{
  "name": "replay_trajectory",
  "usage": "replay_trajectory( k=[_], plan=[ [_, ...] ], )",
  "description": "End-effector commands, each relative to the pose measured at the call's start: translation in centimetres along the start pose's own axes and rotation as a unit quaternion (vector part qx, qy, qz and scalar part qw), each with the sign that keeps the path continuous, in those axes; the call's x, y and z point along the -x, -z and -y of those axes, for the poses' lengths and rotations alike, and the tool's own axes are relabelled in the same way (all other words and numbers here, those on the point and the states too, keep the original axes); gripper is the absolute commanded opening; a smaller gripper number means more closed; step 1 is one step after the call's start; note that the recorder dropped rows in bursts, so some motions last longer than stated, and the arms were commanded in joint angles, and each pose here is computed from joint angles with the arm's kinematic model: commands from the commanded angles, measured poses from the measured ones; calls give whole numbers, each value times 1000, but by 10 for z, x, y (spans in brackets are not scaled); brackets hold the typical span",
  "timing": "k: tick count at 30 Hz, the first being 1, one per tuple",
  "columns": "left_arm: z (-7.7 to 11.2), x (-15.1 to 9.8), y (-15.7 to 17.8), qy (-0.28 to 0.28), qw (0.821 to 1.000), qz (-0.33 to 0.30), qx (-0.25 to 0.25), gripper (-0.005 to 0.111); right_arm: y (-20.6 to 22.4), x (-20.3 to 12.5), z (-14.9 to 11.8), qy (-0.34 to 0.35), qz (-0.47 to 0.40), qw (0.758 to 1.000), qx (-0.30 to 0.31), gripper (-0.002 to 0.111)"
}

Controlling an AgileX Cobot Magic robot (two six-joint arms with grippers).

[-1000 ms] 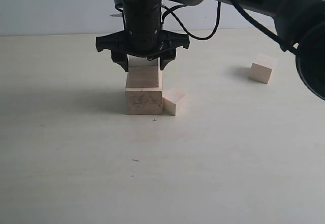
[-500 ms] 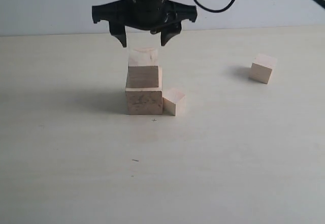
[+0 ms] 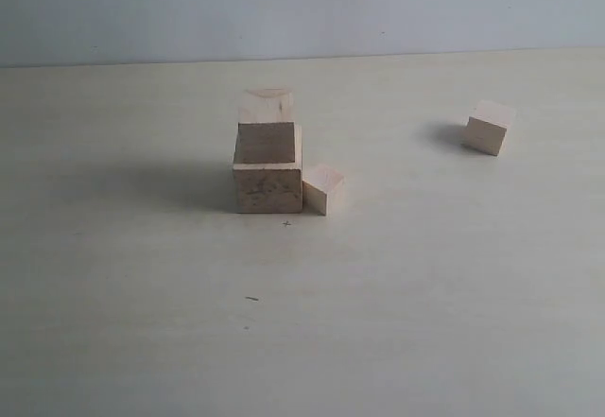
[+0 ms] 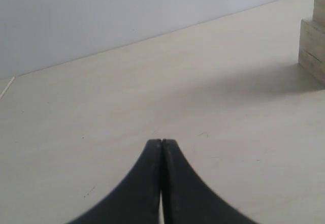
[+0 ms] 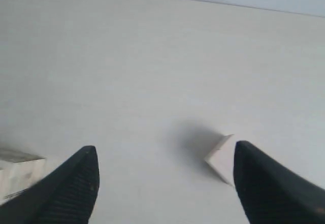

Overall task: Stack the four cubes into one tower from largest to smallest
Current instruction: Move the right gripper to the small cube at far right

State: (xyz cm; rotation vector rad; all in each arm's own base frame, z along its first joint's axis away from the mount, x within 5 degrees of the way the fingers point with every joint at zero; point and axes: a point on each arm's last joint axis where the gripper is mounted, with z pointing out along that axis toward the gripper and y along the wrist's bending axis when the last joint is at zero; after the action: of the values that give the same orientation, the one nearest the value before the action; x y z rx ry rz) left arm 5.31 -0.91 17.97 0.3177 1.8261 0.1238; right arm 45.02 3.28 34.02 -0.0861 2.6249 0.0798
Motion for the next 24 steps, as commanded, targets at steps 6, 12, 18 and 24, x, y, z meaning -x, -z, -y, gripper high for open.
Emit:
replay_trajectory(
  k=[6,12,18,24],
  plan=[
    [-1,2,1,1,1000,9,4,0,-42,-17,55,37,-43,994,89,69],
    [-1,2,1,1,1000,9,4,0,-65,-26,58,119,-64,986,98,71],
    [-1,2,1,1,1000,9,4,0,-117,-41,70,168,-107,972,122,76],
    [-1,2,1,1,1000,9,4,0,-135,-50,89,268,-127,951,91,76]
  ],
)
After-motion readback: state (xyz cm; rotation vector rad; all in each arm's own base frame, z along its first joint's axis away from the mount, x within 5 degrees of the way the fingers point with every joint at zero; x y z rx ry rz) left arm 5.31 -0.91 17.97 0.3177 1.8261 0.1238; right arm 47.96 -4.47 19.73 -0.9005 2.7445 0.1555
